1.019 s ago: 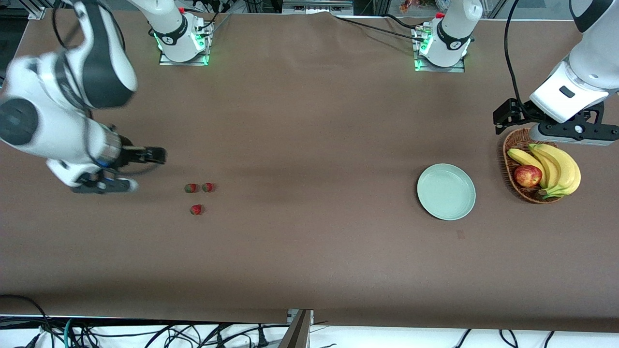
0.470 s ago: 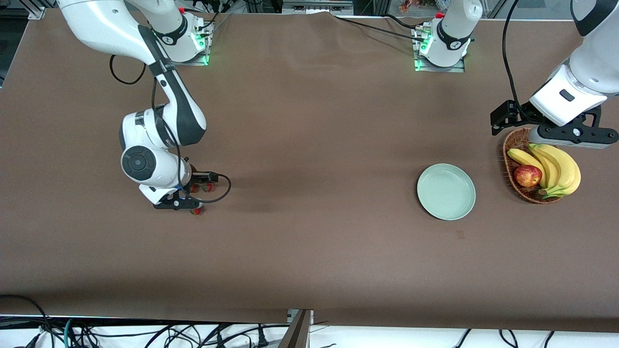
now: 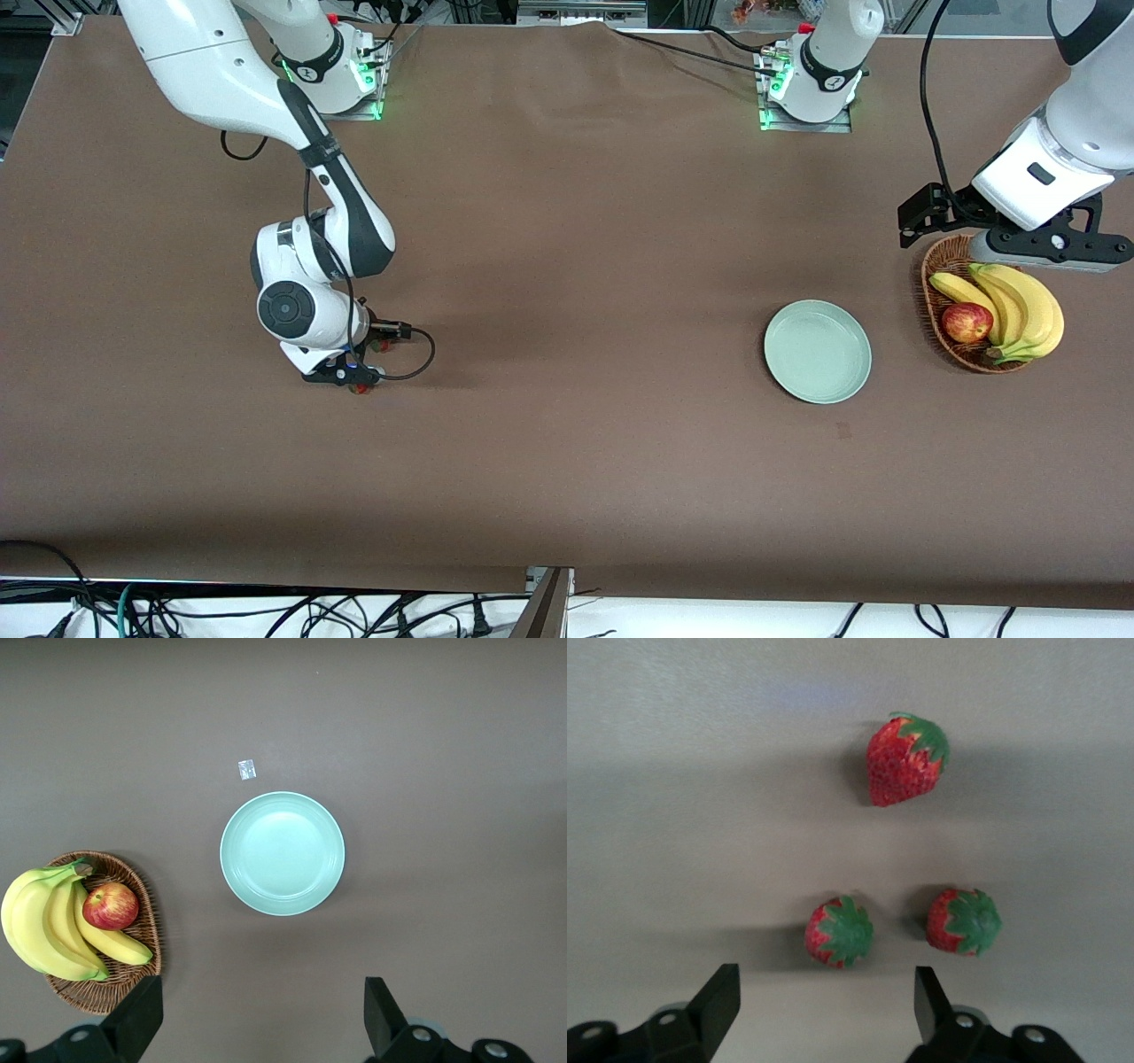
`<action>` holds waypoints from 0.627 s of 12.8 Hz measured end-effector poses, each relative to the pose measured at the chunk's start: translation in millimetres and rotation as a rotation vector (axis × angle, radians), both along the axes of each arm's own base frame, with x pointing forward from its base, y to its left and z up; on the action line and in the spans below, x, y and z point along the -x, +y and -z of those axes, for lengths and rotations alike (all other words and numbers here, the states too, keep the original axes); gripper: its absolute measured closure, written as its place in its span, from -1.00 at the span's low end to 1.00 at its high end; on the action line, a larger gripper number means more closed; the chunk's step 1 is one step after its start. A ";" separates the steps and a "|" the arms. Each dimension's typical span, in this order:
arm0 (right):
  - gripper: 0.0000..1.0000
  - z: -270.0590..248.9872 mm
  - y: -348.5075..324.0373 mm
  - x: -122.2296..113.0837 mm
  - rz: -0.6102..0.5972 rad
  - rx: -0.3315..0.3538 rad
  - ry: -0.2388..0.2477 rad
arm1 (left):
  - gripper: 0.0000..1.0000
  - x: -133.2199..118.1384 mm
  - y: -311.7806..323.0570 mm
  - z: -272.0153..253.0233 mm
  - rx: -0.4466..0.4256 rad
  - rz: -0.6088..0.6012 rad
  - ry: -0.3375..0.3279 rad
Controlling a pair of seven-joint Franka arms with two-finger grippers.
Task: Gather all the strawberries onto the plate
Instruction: 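Reach the right gripper down and grasp one strawberry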
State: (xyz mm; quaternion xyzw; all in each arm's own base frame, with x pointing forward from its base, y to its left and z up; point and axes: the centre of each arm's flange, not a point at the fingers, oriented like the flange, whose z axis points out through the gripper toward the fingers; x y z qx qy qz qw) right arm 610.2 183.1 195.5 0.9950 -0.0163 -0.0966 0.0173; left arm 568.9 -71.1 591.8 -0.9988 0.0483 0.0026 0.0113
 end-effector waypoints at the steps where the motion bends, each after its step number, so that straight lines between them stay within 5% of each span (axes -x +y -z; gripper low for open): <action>1: -0.74 2.8 0.0 -0.1 0.001 0.000 -0.002 | -1.00 -0.1 0.1 -0.4 0.000 -0.001 -0.001; 8: -0.37 14.3 0.7 -3.3 0.005 -0.009 -0.032 | -1.00 -0.2 0.0 -1.9 0.001 0.000 -0.004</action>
